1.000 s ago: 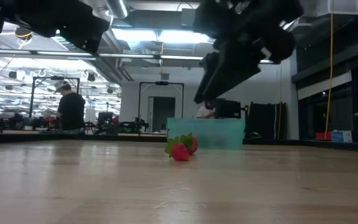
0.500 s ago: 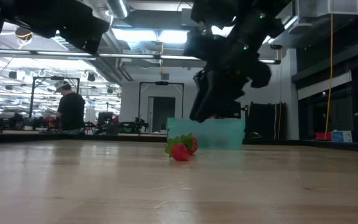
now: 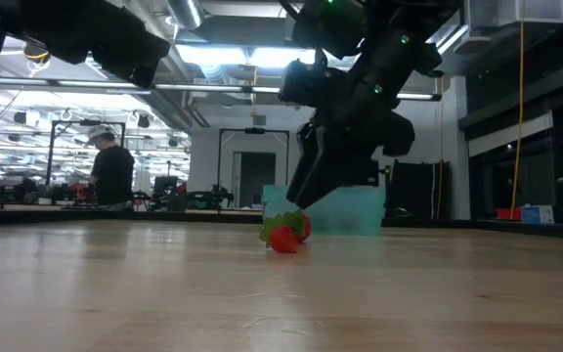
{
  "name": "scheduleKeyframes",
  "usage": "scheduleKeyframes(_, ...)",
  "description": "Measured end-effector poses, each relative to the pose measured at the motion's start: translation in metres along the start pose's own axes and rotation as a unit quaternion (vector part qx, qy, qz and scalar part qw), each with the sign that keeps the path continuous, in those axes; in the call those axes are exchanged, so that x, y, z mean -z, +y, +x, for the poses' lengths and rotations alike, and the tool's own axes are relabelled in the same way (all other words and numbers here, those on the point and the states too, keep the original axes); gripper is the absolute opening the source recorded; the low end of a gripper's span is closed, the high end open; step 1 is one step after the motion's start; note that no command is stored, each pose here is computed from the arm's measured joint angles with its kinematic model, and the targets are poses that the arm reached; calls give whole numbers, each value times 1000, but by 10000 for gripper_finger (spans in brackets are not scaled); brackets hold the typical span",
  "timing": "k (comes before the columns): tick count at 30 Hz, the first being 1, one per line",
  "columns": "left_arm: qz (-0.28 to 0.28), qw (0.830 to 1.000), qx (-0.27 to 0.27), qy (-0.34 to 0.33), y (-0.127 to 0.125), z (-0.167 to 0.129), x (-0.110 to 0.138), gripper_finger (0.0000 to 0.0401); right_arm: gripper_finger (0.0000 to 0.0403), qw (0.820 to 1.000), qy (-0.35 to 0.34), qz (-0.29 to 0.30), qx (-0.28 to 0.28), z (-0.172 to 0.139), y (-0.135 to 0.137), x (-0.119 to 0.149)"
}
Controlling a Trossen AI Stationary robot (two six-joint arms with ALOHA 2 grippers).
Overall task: Pick and placing Produce into tupperware
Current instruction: Put the red strawberry into the blue bin
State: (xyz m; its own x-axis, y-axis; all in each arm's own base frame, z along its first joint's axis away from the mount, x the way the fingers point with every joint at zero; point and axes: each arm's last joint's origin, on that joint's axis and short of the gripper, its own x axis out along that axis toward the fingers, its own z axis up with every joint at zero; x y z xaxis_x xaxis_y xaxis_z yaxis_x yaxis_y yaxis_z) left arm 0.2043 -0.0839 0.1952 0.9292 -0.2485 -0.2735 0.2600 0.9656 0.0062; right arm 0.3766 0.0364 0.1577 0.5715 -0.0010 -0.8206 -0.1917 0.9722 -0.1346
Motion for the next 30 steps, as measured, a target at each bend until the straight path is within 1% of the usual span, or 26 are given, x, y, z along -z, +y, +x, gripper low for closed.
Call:
scheduleKeyframes(5, 9, 1000, -2, 0, 0, 0, 0, 137, 261, 1000, 2, -3, 0, 2, 0, 1)
scheduleKeyframes(13, 9, 1000, -2, 0, 0, 0, 0, 137, 262, 1000, 20, 3, 2, 16, -5, 8)
scheduleKeyframes(18, 9, 1000, -2, 0, 0, 0, 0, 137, 261, 1000, 19, 6, 5, 25, -7, 11)
scheduleKeyframes(27, 9, 1000, -2, 0, 0, 0, 0, 137, 257, 1000, 21, 7, 4, 26, -7, 11)
scheduleKeyframes(30, 9, 1000, -2, 0, 0, 0, 0, 137, 239, 1000, 22, 7, 4, 26, -7, 11)
